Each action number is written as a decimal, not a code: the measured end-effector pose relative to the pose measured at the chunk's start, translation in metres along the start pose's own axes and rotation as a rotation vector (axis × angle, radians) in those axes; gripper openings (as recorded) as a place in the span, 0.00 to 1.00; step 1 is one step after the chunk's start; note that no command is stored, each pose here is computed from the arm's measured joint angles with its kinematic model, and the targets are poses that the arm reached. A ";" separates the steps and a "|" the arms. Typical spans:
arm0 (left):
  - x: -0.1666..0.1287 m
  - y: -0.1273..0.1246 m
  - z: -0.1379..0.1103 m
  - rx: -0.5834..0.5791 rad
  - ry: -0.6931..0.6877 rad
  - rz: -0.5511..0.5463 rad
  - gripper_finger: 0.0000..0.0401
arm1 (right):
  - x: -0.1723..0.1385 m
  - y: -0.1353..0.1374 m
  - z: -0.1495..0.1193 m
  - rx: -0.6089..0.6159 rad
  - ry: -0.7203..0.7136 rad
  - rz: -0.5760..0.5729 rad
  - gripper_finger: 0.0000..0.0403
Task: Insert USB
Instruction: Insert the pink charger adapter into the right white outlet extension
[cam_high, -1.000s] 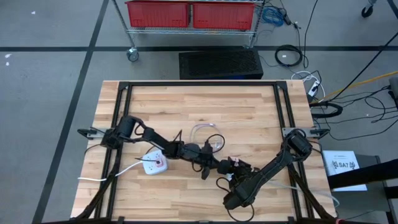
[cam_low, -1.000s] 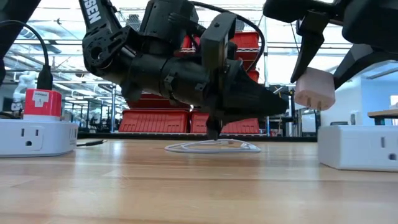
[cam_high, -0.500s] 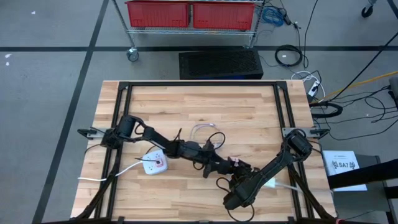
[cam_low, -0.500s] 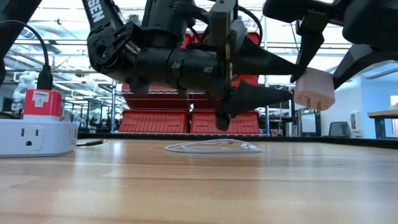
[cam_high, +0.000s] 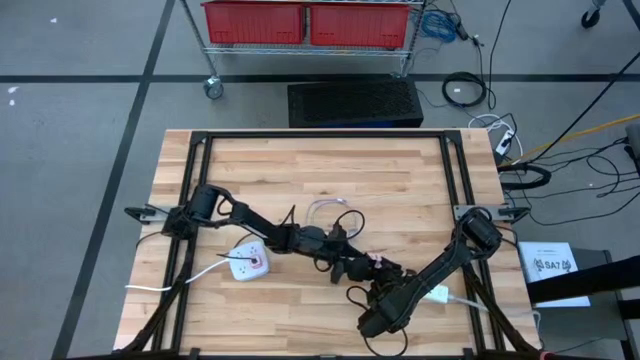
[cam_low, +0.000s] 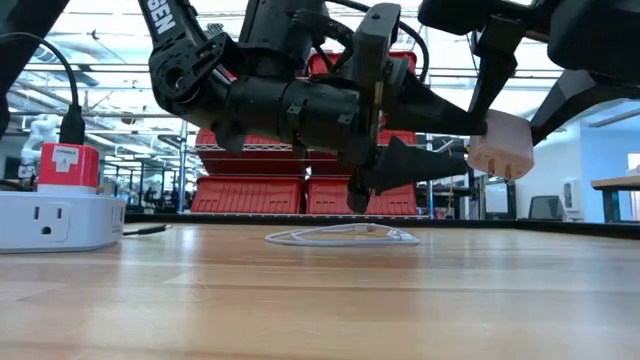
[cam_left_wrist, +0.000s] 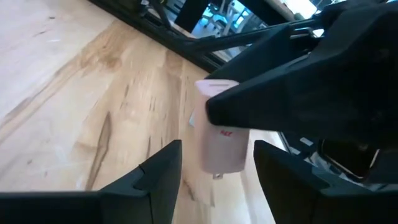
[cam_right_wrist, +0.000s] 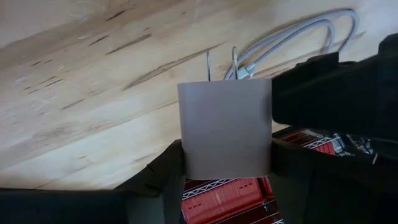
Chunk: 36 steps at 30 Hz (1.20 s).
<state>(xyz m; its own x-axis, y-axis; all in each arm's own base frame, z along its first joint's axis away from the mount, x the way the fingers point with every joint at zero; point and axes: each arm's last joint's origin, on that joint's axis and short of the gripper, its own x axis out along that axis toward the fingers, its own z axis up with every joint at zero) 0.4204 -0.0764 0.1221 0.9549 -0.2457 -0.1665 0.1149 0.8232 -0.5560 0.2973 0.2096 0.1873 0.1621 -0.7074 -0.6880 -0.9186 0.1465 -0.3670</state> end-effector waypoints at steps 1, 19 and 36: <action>0.001 -0.001 0.001 0.000 -0.002 -0.002 0.51 | 0.000 0.000 0.000 0.002 -0.001 0.000 0.39; 0.006 -0.004 0.004 0.060 0.032 -0.013 0.31 | 0.002 -0.002 0.000 -0.006 -0.001 -0.007 0.39; 0.006 -0.004 0.004 0.113 0.013 0.008 0.02 | 0.004 -0.003 -0.002 0.150 -0.001 0.038 0.49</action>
<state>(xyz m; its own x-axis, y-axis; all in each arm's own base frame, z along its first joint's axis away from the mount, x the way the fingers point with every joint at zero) 0.4264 -0.0794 0.1270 0.9524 -0.2448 -0.1817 0.1380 0.8776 -0.4591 0.2998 0.2048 0.1864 0.1284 -0.6989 -0.7036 -0.8600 0.2748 -0.4299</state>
